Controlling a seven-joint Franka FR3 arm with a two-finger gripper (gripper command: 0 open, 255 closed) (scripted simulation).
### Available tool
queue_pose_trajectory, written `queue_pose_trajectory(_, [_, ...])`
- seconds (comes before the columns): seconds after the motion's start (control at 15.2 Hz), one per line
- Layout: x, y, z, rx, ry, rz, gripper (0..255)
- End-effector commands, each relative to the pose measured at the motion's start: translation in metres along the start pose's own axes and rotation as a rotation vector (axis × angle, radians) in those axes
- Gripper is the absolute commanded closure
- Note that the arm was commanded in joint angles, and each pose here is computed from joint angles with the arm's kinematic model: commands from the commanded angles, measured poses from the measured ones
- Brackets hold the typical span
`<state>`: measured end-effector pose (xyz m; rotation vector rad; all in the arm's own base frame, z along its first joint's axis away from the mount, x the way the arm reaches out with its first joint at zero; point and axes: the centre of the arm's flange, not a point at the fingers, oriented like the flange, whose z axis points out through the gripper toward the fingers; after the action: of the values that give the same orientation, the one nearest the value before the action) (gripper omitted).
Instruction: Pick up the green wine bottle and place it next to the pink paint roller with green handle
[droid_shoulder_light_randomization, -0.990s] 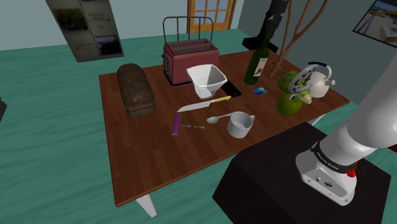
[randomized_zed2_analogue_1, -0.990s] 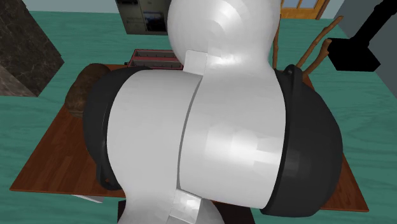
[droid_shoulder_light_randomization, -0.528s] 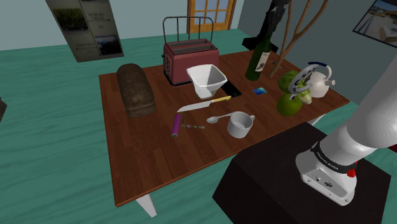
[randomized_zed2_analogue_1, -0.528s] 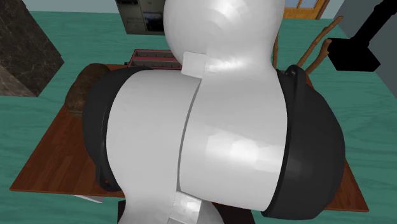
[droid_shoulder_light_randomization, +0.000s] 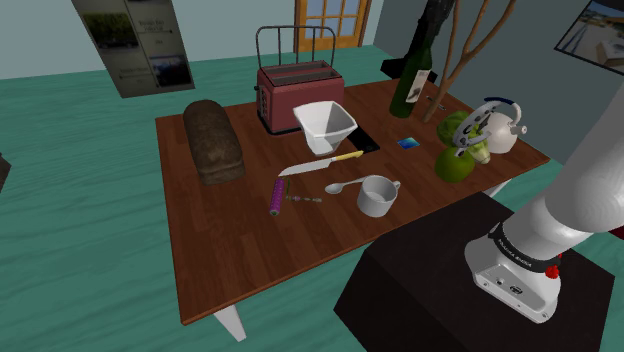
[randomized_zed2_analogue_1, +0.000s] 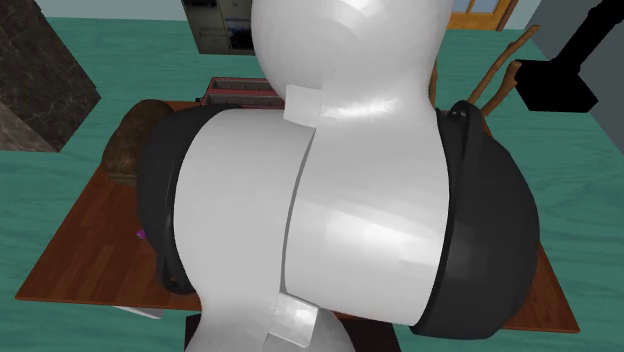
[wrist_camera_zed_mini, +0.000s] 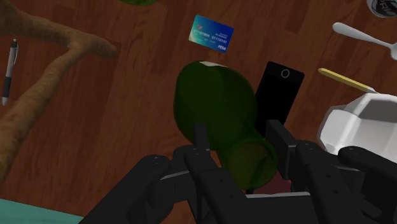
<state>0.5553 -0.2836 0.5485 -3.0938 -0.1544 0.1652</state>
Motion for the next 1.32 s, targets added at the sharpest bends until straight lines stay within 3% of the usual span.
queue_pose_trajectory(0.0, [-0.002, 0.0, -0.01, 0.0, 0.0, 0.0, 255])
queue_pose_trajectory(1.25, [-0.037, -0.235, -0.002, 0.0, 0.0, 0.0, 255])
